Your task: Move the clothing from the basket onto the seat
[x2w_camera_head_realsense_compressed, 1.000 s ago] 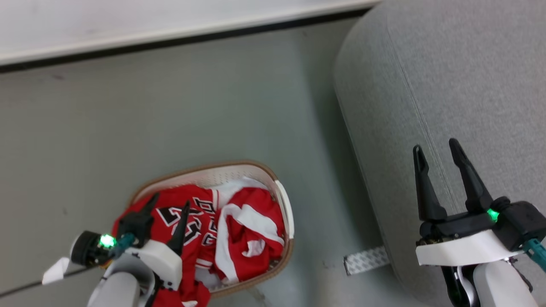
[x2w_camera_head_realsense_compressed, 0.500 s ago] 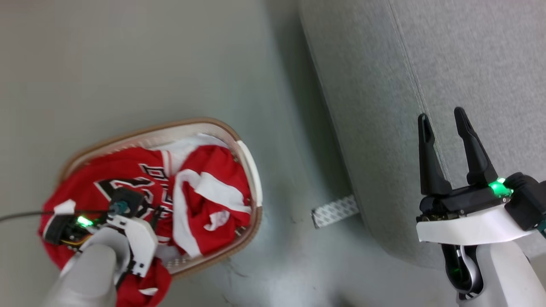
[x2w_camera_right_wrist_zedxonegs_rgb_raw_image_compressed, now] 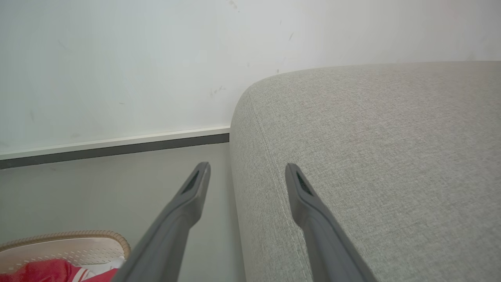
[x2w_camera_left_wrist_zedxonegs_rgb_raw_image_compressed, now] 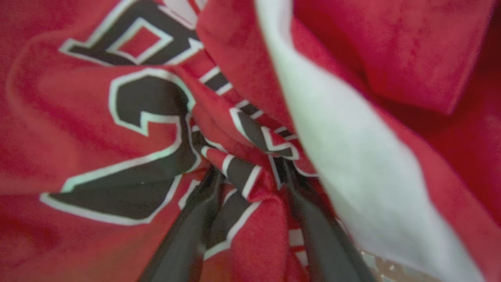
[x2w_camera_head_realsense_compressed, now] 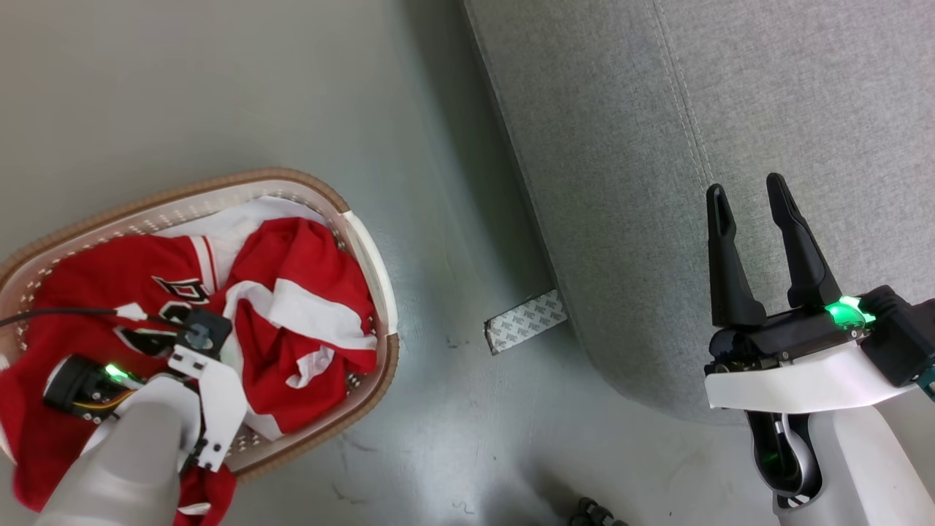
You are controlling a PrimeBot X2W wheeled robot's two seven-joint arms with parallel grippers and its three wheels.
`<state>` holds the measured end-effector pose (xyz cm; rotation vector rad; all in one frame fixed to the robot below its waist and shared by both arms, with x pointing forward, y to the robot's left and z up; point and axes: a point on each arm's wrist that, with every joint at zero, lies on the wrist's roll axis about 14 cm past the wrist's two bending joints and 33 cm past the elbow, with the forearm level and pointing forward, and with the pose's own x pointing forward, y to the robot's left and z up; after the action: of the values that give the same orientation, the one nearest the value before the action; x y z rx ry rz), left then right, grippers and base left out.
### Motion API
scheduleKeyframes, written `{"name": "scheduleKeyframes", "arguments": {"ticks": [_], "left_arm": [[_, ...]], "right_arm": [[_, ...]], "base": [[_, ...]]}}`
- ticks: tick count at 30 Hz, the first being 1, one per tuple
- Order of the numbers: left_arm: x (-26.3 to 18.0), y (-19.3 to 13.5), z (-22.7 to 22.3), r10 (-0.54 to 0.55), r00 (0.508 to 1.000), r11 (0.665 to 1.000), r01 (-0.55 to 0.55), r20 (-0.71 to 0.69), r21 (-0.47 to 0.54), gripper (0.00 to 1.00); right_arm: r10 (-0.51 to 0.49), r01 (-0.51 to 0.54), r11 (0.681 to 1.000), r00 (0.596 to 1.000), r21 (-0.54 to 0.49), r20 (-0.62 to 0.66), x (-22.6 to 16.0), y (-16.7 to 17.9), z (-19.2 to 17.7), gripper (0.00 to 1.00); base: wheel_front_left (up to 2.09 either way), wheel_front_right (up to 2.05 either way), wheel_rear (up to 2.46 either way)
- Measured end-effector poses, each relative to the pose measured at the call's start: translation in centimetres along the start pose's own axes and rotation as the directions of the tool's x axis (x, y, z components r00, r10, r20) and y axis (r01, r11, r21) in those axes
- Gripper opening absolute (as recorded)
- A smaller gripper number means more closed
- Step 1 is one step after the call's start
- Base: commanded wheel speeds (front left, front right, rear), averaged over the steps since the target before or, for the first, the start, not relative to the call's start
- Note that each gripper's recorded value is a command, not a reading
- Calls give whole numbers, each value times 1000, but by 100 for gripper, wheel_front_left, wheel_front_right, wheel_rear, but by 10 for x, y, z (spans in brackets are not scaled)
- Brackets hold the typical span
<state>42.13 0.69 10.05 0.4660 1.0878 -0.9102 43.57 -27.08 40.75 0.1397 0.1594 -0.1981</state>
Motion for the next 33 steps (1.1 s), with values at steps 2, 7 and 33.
{"name": "scheduleKeyframes", "arguments": {"ticks": [2, 7, 33], "left_arm": [[-1, -1, 1, -2, 1000, 1000, 2, 0, 1, 0], [-12, -5, 8, 4, 1000, 1000, -3, 29, -15, 0], [-212, 6, 130, 335, 745, 933, -179, 577, -312, 0]], "right_arm": [[0, 0, 1000, 1000, 2, 0, 0, 0, 0, 100], [14, -14, 1000, 1000, 0, 21, -1, 4, 8, 100], [208, -219, 976, 944, 14, 255, -56, 72, 93, 100]], "base": [[0, 0, 0], [0, 0, 0], [0, 0, 0]]}}
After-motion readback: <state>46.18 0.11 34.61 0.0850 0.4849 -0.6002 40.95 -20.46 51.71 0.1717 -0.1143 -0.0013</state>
